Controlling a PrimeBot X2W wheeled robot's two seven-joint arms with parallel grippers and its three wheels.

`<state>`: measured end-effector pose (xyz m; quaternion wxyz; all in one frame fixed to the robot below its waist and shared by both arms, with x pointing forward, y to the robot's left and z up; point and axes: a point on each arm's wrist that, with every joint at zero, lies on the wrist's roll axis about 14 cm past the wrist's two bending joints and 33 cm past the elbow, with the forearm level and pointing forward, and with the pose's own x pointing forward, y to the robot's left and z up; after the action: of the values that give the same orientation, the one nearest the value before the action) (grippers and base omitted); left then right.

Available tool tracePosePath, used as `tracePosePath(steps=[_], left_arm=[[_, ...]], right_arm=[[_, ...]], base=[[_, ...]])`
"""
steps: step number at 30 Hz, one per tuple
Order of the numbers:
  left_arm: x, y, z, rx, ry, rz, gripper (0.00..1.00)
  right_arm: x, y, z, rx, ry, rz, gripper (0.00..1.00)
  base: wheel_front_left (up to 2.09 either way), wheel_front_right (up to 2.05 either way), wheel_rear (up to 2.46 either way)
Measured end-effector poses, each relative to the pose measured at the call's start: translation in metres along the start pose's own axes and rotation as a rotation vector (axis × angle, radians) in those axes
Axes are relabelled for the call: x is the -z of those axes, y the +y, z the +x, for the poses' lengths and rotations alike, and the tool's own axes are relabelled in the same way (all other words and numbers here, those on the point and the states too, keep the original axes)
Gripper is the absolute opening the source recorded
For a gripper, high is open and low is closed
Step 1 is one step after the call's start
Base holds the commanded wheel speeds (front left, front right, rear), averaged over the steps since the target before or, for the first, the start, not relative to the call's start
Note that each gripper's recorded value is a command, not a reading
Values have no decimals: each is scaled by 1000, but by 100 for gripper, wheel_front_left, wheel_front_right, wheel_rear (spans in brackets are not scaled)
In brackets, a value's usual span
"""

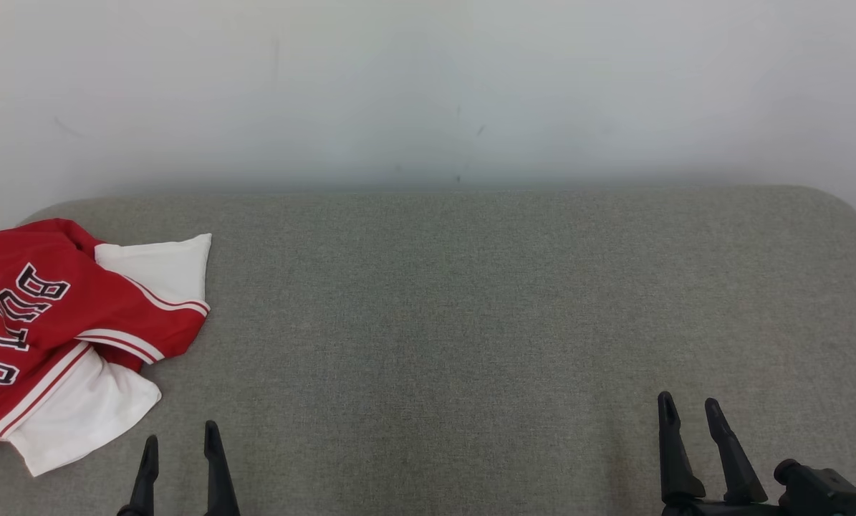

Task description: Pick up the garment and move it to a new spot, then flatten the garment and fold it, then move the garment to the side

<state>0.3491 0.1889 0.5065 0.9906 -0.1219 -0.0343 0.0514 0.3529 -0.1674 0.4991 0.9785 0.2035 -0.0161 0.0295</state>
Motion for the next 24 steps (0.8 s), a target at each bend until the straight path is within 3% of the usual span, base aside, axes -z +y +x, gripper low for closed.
tracePosePath(steps=[24], left_arm=[[-2, 10, -6, 43, -20, 259, 100]], right_arm=[[-2, 9, -5, -54, -31, -196, 100]], base=[[0, 0, 0]])
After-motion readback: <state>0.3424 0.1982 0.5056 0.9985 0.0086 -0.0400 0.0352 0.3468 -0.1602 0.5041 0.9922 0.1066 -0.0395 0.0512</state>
